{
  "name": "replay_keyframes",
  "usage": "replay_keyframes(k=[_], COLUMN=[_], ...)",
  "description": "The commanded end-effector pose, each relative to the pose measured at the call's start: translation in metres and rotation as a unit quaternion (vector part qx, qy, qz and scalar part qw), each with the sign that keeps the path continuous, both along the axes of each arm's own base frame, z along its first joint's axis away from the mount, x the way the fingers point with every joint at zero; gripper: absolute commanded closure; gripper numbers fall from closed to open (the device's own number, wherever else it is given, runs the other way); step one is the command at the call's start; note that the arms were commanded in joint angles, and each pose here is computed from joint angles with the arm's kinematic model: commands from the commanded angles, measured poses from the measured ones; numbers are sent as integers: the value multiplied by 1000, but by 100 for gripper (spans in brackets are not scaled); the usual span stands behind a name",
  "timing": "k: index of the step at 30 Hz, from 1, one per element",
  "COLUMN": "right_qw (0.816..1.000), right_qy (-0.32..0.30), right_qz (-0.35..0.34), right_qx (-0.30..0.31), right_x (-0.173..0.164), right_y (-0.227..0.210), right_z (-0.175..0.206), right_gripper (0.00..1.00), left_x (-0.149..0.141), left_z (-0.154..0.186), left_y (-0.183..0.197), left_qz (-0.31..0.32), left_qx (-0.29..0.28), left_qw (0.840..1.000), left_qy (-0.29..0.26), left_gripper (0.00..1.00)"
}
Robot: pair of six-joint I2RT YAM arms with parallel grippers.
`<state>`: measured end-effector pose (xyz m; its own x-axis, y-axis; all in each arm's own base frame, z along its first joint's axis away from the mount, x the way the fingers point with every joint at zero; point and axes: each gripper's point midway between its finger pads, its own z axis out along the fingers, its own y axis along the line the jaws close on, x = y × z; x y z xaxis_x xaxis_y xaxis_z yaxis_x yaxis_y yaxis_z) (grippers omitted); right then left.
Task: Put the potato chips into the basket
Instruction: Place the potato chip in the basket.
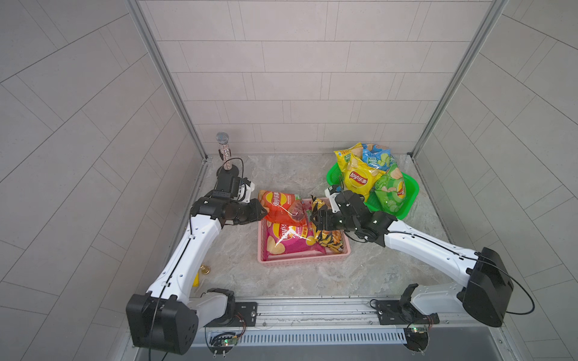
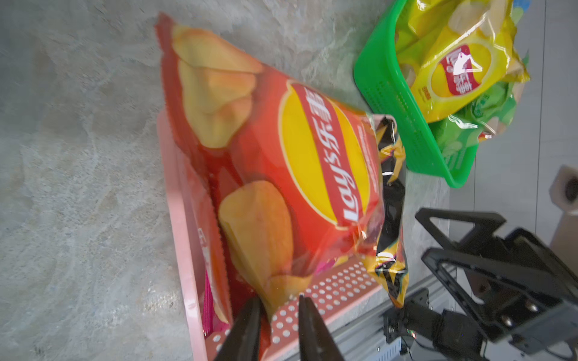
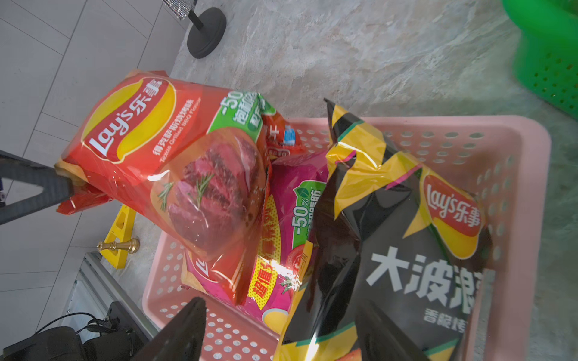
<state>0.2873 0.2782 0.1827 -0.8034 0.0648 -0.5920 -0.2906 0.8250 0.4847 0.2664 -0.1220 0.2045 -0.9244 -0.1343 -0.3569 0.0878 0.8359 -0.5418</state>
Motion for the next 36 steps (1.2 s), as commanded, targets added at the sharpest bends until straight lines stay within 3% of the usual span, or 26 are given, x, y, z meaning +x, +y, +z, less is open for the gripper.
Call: replay_keyframes(k=[1, 13, 16, 21, 23, 27, 29, 31, 36], right_qw=[1000, 999, 998, 997, 996, 996, 996, 996, 995], right_qy=[-17, -28, -29, -27, -21, -12, -9, -5, -2], right_qz=[9, 41, 55, 59, 61, 66, 69, 71, 76], right_qx=[10, -15, -31, -52, -56, -61, -62, -61, -56], right_x=[5, 22, 25, 35, 38, 40, 41, 41, 40], right_y=[13, 37, 41, 41, 42, 43, 44, 44, 44], right_z=[15, 12, 9, -3, -9, -19, -21, -24, -26], right_gripper=[21, 24, 25, 28, 29, 33, 34, 40, 43], left_x=[-31, -22, -23, -21, -16, -1, 10, 21, 40], left_z=[6, 10, 20, 37, 45, 54, 53, 49, 26], left_y=[-12, -2, -2, -1, 3, 18, 32, 47, 70], left_qz=[-95, -123, -132, -138, -126, -91, -57, -25, 13], left_qx=[-8, 43, 48, 52, 62, 77, 82, 85, 101], left_qw=[995, 990, 988, 986, 986, 987, 989, 990, 991], left_qy=[-5, -51, -64, -80, -91, -110, -111, -110, -89], left_gripper=[63, 55, 50, 32, 21, 12, 3, 3, 3])
